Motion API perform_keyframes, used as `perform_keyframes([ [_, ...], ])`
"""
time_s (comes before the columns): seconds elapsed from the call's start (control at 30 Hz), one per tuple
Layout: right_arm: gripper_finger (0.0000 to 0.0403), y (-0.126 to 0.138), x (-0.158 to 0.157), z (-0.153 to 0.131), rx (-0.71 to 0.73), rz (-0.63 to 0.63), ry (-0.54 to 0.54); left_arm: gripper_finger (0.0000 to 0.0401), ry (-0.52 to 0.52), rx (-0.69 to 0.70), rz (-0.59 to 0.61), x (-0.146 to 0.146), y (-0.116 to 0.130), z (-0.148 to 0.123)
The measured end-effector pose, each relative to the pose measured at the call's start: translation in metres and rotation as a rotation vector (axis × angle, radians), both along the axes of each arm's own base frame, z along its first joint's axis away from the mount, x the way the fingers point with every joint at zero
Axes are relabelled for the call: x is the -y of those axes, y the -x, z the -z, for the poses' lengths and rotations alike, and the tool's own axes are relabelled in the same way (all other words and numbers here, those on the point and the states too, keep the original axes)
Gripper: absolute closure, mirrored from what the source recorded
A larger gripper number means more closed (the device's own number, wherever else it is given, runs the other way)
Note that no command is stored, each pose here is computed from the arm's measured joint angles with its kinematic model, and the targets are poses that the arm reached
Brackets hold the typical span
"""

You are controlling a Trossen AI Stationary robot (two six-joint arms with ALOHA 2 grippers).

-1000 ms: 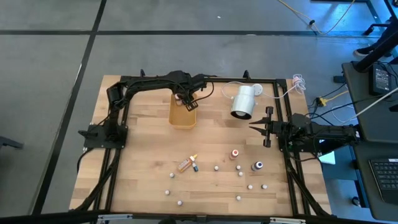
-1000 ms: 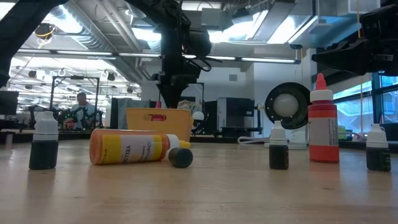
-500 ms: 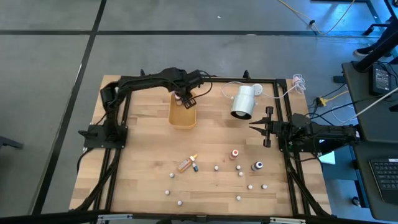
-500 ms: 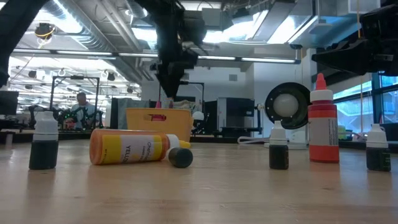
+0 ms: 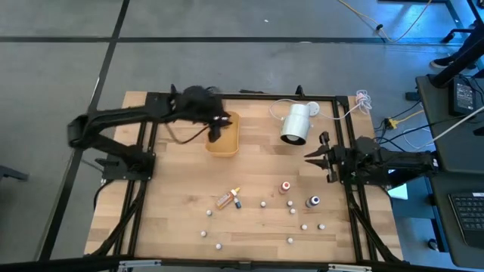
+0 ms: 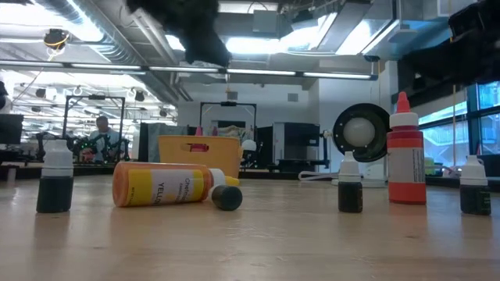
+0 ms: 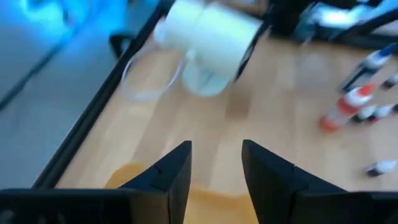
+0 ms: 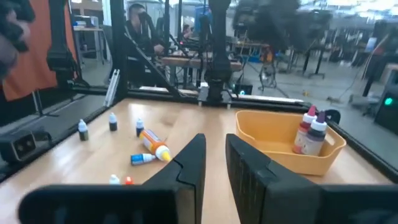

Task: Pick & Place food coloring
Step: Put the large blue food coloring bottle into the yellow bin

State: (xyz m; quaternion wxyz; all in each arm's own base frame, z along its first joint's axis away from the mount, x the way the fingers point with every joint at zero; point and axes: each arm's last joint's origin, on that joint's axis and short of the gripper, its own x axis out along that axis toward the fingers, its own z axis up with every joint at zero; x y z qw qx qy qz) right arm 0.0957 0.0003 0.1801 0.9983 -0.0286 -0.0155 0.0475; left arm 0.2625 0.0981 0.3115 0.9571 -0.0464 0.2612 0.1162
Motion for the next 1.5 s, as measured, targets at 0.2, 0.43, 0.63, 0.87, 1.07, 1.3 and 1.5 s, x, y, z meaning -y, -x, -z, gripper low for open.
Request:
perform_keyframes([
  [0.2,0.0336,-0.003,-0.003,-0.044,-0.104,-0.033,-0.051,0.0265,-0.079,0.328,0.041,0.022,0.035,0.026],
  [0.43,0.0336,-0.037,-0.014,-0.090,-0.488,-0.017,0.003,0.0265,-0.078,0.498,0.049,0.036,0.063,0.047],
  [0.63,0.0336,-0.065,-0.039,-0.125,-0.852,-0.057,-0.098,0.0264,-0.005,0.480,0.028,0.038,0.069,0.062],
  [0.87,0.0336,-0.081,-0.087,-0.124,-1.130,-0.086,-0.160,0.0266,-0.004,0.473,0.026,0.038,0.069,0.064],
  [1.07,0.0336,-0.073,-0.119,-0.101,-1.306,0.061,-0.223,0.0263,-0.004,0.473,0.026,0.038,0.069,0.064],
  [1.3,0.0336,-0.060,-0.131,-0.097,-1.311,0.229,-0.276,0.0267,-0.004,0.473,0.026,0.038,0.069,0.064],
  [1.5,0.0336,-0.059,-0.132,-0.097,-1.274,0.261,-0.270,0.0262,-0.004,0.474,0.026,0.038,0.069,0.064],
])
